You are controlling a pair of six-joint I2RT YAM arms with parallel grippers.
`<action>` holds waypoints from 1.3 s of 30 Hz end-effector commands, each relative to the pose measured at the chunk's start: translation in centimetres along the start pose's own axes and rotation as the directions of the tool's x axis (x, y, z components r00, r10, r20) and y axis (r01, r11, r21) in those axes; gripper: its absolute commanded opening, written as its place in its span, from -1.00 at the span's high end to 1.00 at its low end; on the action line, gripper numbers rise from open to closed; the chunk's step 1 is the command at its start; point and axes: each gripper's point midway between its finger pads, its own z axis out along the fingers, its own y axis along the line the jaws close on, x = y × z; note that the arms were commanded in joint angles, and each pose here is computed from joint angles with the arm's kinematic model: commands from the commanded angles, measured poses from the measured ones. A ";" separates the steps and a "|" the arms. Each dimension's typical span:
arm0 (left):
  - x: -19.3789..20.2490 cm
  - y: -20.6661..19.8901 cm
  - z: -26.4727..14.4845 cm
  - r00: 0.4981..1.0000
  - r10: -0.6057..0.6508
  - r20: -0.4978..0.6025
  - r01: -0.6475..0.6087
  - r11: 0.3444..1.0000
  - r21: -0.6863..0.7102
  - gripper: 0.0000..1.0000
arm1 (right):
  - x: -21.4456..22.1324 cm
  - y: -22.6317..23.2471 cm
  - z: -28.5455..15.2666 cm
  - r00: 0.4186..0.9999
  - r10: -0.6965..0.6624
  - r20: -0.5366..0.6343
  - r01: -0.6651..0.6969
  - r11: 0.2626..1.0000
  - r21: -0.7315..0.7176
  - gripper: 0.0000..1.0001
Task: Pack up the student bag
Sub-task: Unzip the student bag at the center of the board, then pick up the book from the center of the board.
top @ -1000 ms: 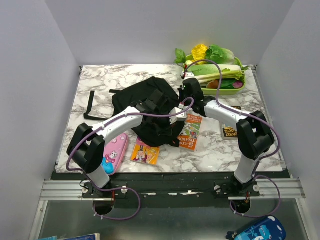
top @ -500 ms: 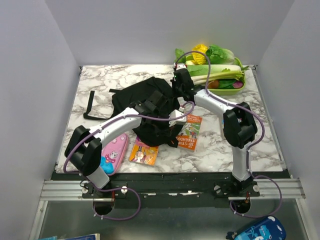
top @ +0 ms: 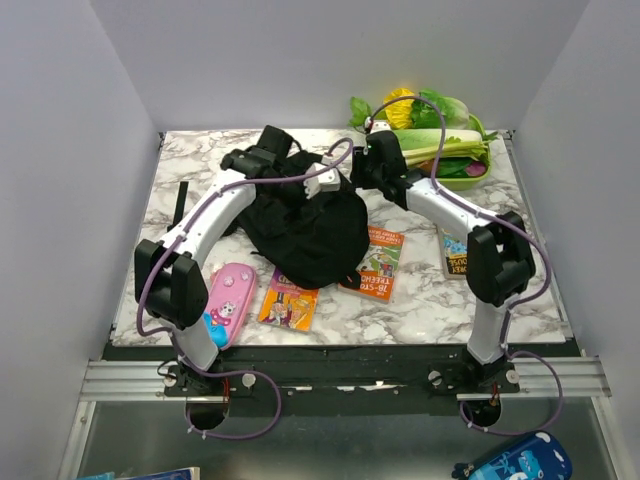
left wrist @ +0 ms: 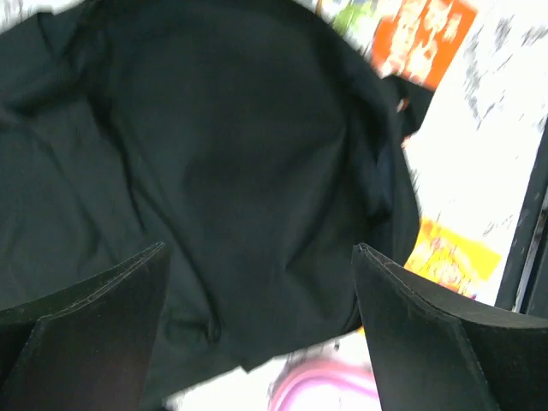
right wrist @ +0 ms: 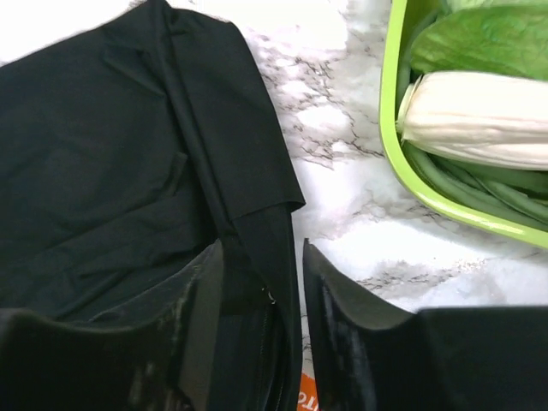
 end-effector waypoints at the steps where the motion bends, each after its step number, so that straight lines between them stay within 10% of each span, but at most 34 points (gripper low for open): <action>1: 6.4 -0.6 -0.7 0.985 0.016 -0.171 -0.001 0.996 0.089 -0.84 | -1.6 1.1 -3.1 0.998 0.056 0.039 -0.052 0.994 -0.092 -0.13; 16: 10.5 2.4 3.8 0.981 -0.037 -0.192 0.019 0.995 -0.095 -0.56 | 5.7 2.0 -10.2 0.984 0.140 -0.112 -0.162 0.959 -0.232 -0.40; 28: 11.9 3.9 5.6 0.973 -0.120 -0.198 0.088 0.983 -0.163 0.09 | 10.9 5.0 -12.9 0.969 0.128 -0.213 -0.195 0.921 -0.336 -0.25; 35: 10.3 8.3 3.9 0.966 -0.241 -0.099 0.194 0.919 -0.342 1.00 | 10.3 6.4 -14.0 0.980 0.084 -0.179 -0.146 0.915 -0.376 -0.14; 39: 8.8 10.5 1.8 0.930 -0.367 0.028 0.356 0.875 -0.327 1.00 | 11.0 6.3 -14.2 0.983 0.057 -0.176 -0.120 0.923 -0.366 -0.10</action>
